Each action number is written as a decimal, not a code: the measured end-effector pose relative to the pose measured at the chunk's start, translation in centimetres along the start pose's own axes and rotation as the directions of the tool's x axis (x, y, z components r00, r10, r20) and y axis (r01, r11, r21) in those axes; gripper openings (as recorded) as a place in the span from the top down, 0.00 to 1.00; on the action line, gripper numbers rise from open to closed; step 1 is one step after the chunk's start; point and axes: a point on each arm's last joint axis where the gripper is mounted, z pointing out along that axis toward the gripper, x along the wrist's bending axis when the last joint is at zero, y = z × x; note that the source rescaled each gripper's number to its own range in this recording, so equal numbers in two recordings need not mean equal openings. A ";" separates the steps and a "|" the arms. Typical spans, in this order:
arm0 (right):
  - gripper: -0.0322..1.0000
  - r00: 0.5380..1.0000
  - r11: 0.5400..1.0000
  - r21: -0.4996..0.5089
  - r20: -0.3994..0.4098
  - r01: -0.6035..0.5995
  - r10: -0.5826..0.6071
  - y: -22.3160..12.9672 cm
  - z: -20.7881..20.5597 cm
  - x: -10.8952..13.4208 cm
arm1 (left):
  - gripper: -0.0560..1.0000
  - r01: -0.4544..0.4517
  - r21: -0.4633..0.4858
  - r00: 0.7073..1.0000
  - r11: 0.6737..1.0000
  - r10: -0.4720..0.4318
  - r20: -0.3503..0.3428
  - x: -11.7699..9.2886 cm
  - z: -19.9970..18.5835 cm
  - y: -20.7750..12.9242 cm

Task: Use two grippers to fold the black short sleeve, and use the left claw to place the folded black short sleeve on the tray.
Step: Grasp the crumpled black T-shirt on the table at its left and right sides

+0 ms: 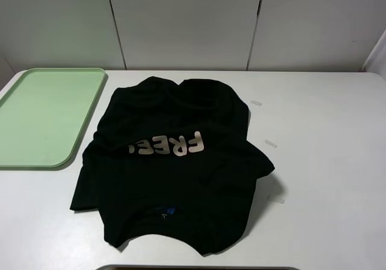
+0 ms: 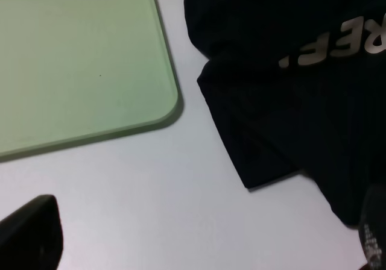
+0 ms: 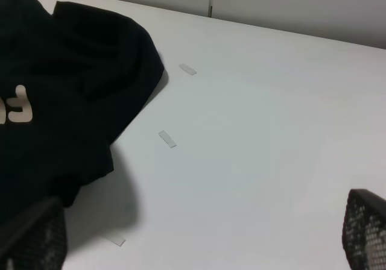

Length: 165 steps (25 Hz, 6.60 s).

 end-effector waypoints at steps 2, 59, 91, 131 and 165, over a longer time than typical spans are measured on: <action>0.00 1.000 1.000 0.000 0.000 0.000 0.000 0.0 0.0 0.0 | 0.02 0.000 0.000 1.000 1.000 0.000 0.000 0.0 0.0 0.0; 0.00 1.000 1.000 -0.002 0.002 0.001 -0.001 0.6 -0.2 0.0 | 0.02 0.022 -0.023 0.996 0.999 -0.020 0.082 -0.6 0.0 0.2; 0.00 0.931 0.747 0.560 -0.280 0.358 -0.236 4.0 19.2 -0.3 | 0.02 -0.344 0.274 0.822 0.898 0.147 0.550 -2.1 14.5 10.2; 0.00 0.786 0.730 0.494 -0.610 0.473 -0.096 1.6 30.7 2.5 | 0.02 -0.575 0.199 0.728 0.793 0.386 0.566 -0.7 24.9 8.3; 0.94 0.703 0.521 0.517 -0.663 0.679 -0.257 -2.9 33.1 4.4 | 0.02 -0.638 0.144 0.703 0.757 0.495 0.512 -0.2 25.5 8.7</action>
